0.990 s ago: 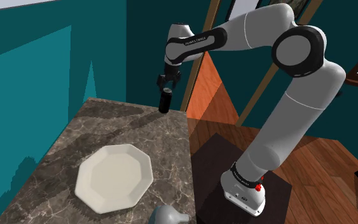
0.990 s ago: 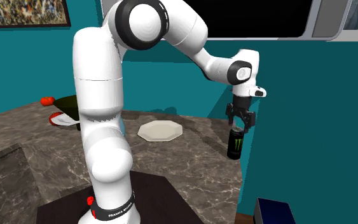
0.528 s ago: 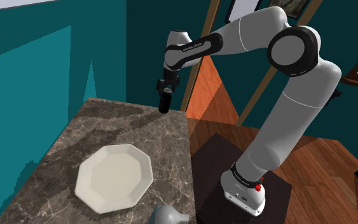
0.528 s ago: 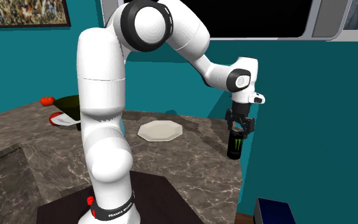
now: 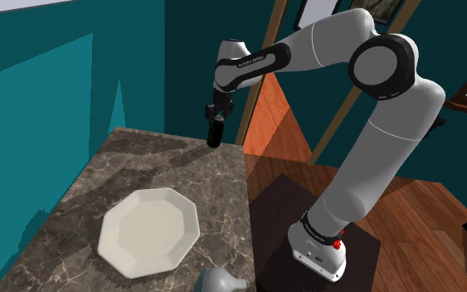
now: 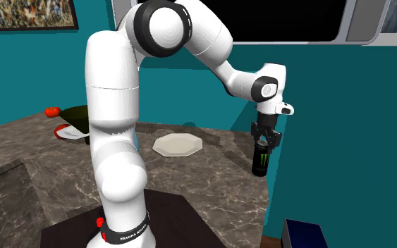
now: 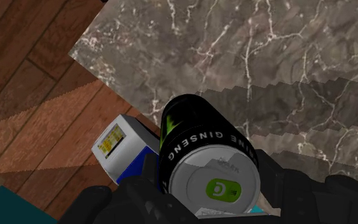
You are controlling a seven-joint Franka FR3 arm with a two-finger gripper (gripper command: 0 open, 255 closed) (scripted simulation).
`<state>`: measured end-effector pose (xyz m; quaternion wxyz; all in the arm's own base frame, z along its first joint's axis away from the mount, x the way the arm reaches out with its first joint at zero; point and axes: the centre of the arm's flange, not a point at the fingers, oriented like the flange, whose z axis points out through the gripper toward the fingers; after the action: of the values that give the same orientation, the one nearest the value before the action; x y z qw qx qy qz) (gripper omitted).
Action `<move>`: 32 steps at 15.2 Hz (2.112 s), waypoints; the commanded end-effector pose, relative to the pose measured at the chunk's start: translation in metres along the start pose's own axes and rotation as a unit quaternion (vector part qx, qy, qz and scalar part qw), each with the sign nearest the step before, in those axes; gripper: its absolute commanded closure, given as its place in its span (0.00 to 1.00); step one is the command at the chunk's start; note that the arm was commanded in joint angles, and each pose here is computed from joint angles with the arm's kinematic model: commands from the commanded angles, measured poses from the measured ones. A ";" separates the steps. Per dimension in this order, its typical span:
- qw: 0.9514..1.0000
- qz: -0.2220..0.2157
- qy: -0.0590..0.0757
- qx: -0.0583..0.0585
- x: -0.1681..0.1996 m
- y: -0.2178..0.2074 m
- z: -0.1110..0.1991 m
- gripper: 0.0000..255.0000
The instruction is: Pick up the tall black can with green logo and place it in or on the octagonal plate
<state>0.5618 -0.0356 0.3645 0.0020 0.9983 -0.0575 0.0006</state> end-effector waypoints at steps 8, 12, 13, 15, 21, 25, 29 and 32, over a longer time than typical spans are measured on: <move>1.000 0.000 -0.001 0.000 0.000 0.000 -0.005 1.00; 1.000 0.000 -0.001 0.000 0.000 0.000 -0.026 1.00; 1.000 0.000 -0.001 0.000 0.000 0.000 -0.031 1.00; 1.000 0.000 -0.001 0.000 0.000 0.000 -0.042 1.00; 1.000 0.000 -0.001 0.000 0.000 0.000 -0.073 1.00; 1.000 0.000 -0.001 0.000 -0.006 -0.011 -0.086 1.00; 1.000 0.000 -0.001 0.000 -0.030 -0.058 -0.092 1.00; 1.000 0.000 -0.001 0.000 -0.049 -0.093 -0.097 1.00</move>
<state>0.5281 0.0510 0.4600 0.0018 0.9984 -0.0567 -0.0003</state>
